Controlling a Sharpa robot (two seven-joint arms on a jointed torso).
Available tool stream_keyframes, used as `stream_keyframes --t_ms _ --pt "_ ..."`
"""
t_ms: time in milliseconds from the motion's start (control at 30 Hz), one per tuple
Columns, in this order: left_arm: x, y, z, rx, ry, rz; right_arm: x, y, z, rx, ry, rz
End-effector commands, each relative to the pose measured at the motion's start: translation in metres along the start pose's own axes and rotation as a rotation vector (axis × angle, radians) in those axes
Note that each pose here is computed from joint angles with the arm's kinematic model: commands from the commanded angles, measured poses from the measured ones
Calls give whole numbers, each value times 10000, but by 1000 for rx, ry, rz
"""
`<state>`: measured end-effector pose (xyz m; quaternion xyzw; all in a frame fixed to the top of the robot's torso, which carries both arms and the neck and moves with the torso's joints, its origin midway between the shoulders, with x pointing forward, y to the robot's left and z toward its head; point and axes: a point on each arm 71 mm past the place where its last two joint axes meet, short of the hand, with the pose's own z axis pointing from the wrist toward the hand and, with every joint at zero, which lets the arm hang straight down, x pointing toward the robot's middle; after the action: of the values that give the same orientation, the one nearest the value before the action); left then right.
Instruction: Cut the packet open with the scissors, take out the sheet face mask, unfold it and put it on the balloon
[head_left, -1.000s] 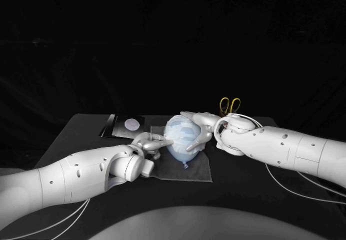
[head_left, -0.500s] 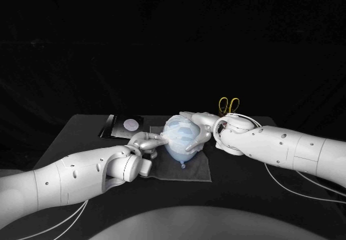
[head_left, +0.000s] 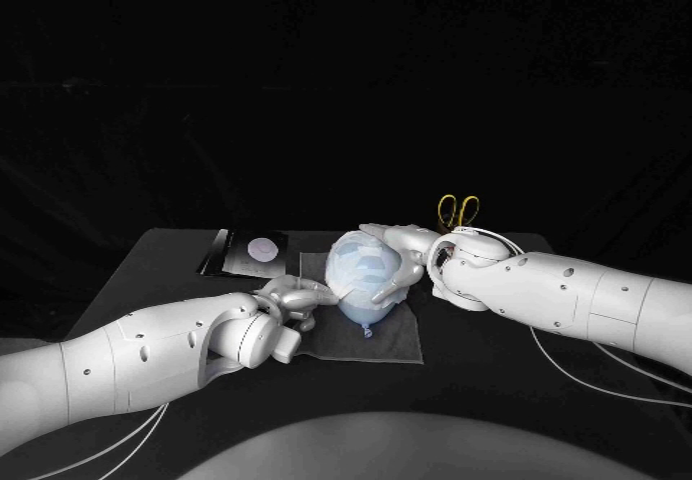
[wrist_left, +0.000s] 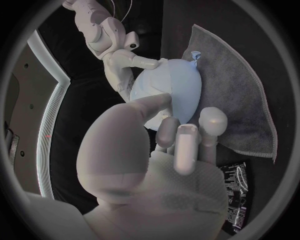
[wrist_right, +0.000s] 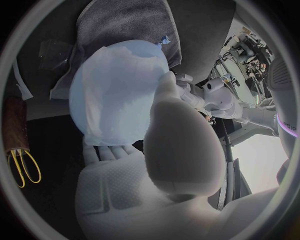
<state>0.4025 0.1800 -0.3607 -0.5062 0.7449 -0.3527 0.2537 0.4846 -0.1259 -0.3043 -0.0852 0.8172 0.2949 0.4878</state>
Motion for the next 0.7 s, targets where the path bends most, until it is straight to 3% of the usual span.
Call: stream_keyframes --t_ms 33,500,600,700 --pt "-2 51 -1 -56 21 28 33 -7 -3 4 23 -9" --pt "-200 86 -5 -63 -83 50 34 -14 -8 7 26 -9" --pt "-235 84 -9 -52 -98 69 34 -16 -9 7 26 -9" --pt "-224 46 -13 4 -87 94 34 -16 -10 7 26 -9"
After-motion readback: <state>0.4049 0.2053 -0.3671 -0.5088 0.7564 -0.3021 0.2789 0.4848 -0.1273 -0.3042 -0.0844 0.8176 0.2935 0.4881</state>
